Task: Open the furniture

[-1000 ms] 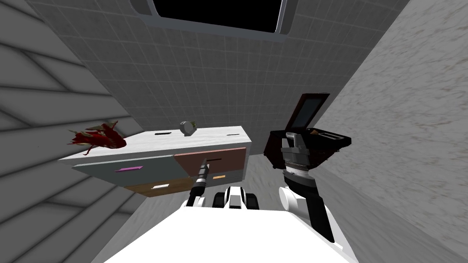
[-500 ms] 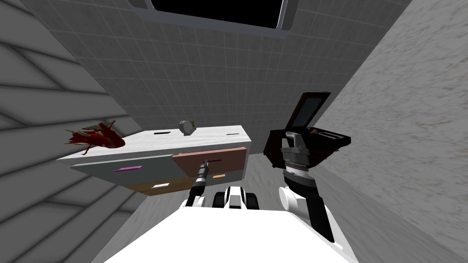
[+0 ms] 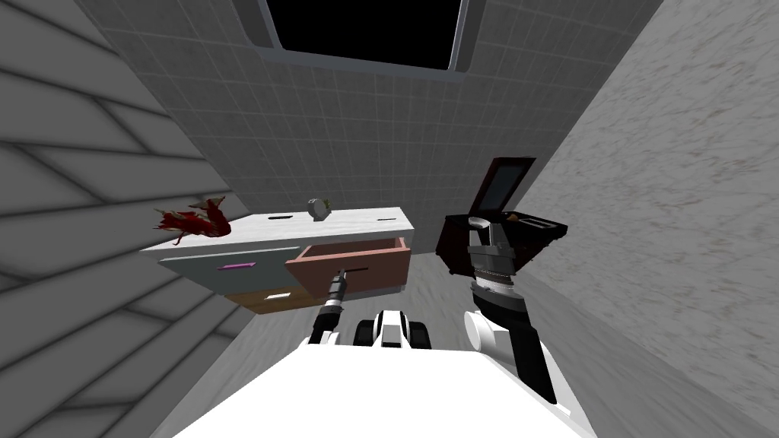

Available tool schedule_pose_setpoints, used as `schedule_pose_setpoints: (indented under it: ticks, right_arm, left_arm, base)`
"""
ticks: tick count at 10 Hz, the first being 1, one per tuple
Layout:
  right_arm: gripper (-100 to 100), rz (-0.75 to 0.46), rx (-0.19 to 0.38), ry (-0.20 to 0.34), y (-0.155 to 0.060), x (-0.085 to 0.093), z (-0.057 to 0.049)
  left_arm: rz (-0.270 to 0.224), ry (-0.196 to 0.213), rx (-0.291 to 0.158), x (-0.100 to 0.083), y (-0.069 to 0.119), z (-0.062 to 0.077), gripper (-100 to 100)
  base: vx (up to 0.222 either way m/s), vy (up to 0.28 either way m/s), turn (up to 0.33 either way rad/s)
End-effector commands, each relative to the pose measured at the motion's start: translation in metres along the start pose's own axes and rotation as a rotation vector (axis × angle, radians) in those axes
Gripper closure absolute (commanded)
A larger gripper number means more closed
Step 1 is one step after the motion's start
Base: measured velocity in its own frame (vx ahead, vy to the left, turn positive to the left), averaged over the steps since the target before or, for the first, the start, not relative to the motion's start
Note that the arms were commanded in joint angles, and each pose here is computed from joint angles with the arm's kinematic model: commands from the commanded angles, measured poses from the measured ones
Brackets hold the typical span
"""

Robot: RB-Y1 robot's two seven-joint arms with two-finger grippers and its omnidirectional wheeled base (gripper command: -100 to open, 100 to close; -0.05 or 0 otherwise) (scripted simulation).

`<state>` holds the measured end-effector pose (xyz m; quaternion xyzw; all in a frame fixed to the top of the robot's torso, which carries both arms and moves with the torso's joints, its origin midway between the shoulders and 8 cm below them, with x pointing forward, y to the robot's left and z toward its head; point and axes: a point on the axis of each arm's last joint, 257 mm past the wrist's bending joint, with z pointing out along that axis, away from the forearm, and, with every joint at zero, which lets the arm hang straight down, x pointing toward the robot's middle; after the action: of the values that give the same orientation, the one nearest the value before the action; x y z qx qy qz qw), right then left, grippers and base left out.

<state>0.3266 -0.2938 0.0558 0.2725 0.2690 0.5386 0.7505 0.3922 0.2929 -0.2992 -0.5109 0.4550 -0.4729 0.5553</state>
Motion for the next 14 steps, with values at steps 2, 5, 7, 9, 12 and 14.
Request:
schedule_pose_setpoints:
  ticks: [2, 5, 7, 9, 12, 14]
  right_arm:
    - [0, 0.000, 0.000, 0.000, 0.000, 0.000, 0.000]
    - [0, 0.000, 0.000, 0.000, 0.000, 0.000, 0.000]
    - [0, 0.000, 0.000, 0.000, 0.000, 0.000, 0.000]
    - [0, 0.000, 0.000, 0.000, 0.000, 0.000, 0.000]
    - [0, 0.000, 0.000, 0.000, 0.000, 0.000, 0.000]
    - [0, 0.000, 0.000, 0.000, 0.000, 0.000, 0.000]
  left_arm:
    - [0.001, 0.004, 0.013, 0.001, -0.006, -0.006, 100]
    - [-0.001, -0.001, -0.003, -0.002, -0.010, -0.009, -100]
    - [-0.001, -0.005, -0.003, -0.004, -0.020, -0.009, -100]
    - [-0.001, -0.009, -0.004, -0.007, -0.031, -0.009, -100]
    - [-0.002, -0.016, -0.006, -0.010, -0.047, -0.011, -100]
    - [-0.002, -0.018, -0.004, -0.011, -0.054, -0.012, -100]
  base:
    - [-0.183, -0.022, 0.009]
    - [-0.038, -0.006, -0.015]
    - [0.008, -0.003, -0.019]
    - [0.010, 0.001, -0.026]
    - [0.001, -0.002, -0.022]
    - [-0.001, -0.003, -0.010]
